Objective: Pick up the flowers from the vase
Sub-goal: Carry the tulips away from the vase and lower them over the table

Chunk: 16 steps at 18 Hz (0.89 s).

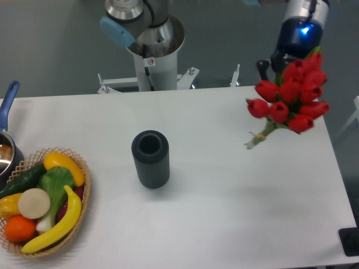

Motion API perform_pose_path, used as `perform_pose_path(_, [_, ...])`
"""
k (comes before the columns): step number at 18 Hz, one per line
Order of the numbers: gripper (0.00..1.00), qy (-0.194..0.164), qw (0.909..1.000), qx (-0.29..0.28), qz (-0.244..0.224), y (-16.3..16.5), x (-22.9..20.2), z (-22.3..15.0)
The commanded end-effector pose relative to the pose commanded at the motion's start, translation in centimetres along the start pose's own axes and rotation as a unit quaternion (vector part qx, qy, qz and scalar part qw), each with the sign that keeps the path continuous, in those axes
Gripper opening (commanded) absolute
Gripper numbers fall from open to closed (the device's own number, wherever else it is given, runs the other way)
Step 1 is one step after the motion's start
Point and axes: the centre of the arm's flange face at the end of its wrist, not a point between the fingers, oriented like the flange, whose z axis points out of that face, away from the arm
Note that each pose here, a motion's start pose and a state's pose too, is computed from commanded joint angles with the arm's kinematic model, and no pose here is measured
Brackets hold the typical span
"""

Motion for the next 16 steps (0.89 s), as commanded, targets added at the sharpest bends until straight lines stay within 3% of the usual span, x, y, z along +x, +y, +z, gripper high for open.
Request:
perform_pose_path(2, [0.15,0.007,0.9988,-0.024,0.043,1.5,-0.2,2.0])
perform_pose_path(8, [0.17,-0.005,0.9859,-0.147,0.078,3.1,0.4,8.1])
perform_pose_path(12, [0.23,-0.016,0.9700,-0.216,0.110,2.6,1.1,12.1])
perform_pose_path(16, [0.27,-0.031,0.9436,-0.300,0.136,3.2,3.0,14.8])
